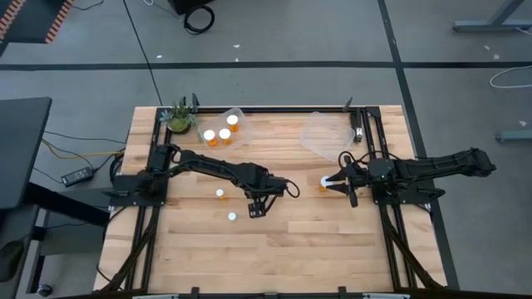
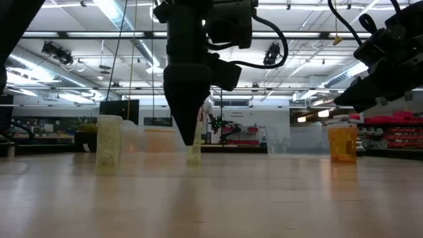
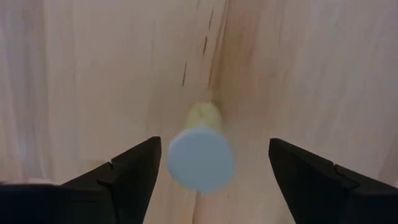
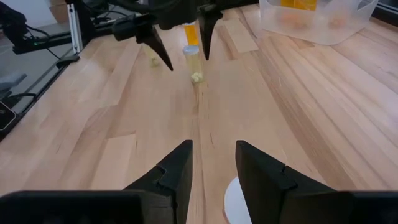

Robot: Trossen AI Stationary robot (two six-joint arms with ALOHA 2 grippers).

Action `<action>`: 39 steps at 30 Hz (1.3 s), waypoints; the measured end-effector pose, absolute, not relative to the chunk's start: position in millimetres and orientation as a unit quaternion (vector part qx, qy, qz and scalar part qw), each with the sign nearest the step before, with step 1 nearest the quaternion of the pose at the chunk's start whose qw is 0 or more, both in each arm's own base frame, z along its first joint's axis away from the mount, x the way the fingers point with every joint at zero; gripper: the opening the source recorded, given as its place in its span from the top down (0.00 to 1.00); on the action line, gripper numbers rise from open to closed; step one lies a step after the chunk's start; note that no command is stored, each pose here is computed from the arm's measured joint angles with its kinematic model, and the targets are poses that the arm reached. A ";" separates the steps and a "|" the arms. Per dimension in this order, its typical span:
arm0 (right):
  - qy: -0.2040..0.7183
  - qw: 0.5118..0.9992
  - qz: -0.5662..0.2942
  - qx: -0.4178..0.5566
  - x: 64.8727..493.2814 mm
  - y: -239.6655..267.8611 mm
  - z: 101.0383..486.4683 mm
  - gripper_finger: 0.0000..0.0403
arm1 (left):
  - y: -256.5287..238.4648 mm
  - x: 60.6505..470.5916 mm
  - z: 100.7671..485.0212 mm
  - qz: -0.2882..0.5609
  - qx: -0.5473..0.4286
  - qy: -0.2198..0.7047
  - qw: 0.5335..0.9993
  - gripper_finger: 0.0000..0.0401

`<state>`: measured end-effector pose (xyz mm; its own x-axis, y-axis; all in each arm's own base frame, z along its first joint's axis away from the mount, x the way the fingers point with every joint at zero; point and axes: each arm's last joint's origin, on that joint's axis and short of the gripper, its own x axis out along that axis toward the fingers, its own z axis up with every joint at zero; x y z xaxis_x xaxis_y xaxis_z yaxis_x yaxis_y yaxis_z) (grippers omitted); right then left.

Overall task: Pick and place medicine bottles into bin by pill shape (circle, oval)
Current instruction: Put the yellow tablet bottle into the right transparent bin

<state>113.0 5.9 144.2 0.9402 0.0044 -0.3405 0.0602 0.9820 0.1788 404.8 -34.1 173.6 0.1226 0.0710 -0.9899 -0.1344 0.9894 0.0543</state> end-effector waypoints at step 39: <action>0.174 0.980 -0.014 0.093 113.0 5.9 143.6 0.68 | 45.2 455.6 220.3 0.072 0.013 0.448 0.891 0.71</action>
<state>113.0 5.9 143.6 0.9391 0.0046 -0.3437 0.0605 0.9821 0.1783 455.6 45.2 220.3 0.5890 0.1405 -0.7958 -0.1172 0.9892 0.0879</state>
